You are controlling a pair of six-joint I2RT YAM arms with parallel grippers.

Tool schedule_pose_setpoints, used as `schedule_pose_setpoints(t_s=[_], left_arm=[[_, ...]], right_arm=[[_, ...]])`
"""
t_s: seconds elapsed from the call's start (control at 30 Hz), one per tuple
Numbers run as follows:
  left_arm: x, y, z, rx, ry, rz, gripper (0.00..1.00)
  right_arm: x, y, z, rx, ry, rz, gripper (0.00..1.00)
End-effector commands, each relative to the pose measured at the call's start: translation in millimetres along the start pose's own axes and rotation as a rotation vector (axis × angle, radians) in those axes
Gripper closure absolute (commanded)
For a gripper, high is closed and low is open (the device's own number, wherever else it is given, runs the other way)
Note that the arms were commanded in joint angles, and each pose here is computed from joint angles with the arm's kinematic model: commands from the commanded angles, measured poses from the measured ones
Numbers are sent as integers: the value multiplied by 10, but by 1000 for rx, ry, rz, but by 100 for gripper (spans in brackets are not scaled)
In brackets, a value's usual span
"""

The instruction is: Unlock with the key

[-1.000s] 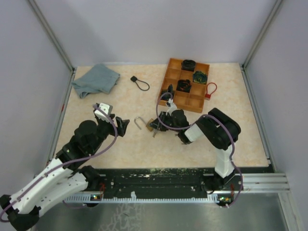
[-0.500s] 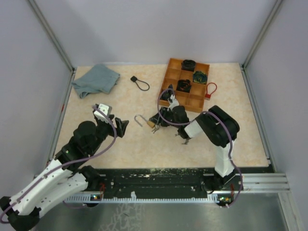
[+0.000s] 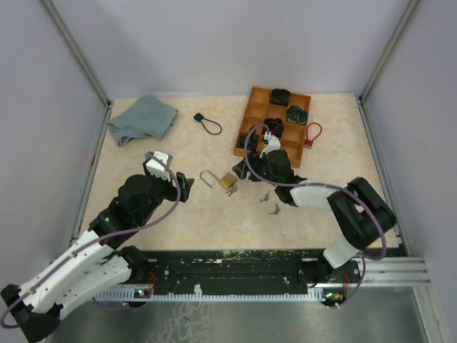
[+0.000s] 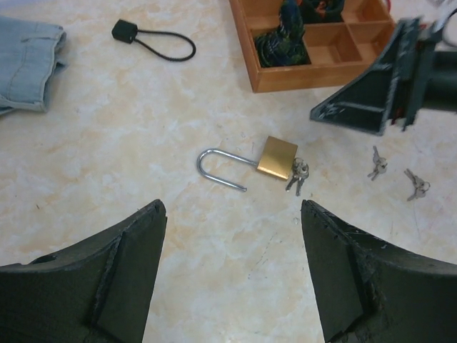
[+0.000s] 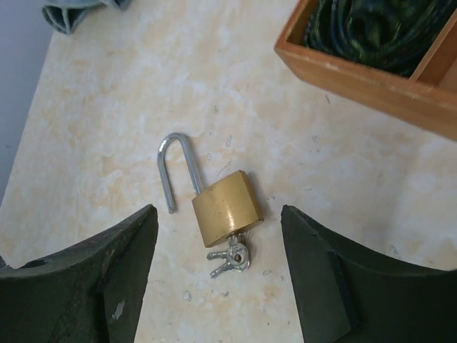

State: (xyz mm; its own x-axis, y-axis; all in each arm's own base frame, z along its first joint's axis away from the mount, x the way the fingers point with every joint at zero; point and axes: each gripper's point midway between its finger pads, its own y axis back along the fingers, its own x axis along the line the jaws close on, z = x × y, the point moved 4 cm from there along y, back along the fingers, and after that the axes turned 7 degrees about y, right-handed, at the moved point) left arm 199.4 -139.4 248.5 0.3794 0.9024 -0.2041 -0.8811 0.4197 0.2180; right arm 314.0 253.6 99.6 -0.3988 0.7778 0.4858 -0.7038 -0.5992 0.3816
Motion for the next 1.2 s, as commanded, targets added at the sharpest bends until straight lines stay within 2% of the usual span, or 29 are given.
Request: schedule_pose_setpoints(t_s=[0.0,0.13,0.23,0.43,0.63,0.87,1.17], left_arm=[[-22,-117,52,23,23,29,18],[-2,-258,33,47,58,93,17],[19,-420,22,38,84,148,10],[25,-909,117,46,82,174,5],[317,-1610,-18,147,168,230,5],[700,-2408,-182,227,240,303,18],[1082,-3285,-435,274,200,358,40]], right_arm=[[-35,361,258,-60,133,-79,28],[-82,694,386,-137,187,-141,19],[-116,936,489,-232,197,-172,11],[-172,1235,544,-349,194,-207,9],[-275,1433,492,-447,206,-234,10],[-362,1620,497,-557,234,-266,11],[-394,1596,411,-537,246,-261,11]])
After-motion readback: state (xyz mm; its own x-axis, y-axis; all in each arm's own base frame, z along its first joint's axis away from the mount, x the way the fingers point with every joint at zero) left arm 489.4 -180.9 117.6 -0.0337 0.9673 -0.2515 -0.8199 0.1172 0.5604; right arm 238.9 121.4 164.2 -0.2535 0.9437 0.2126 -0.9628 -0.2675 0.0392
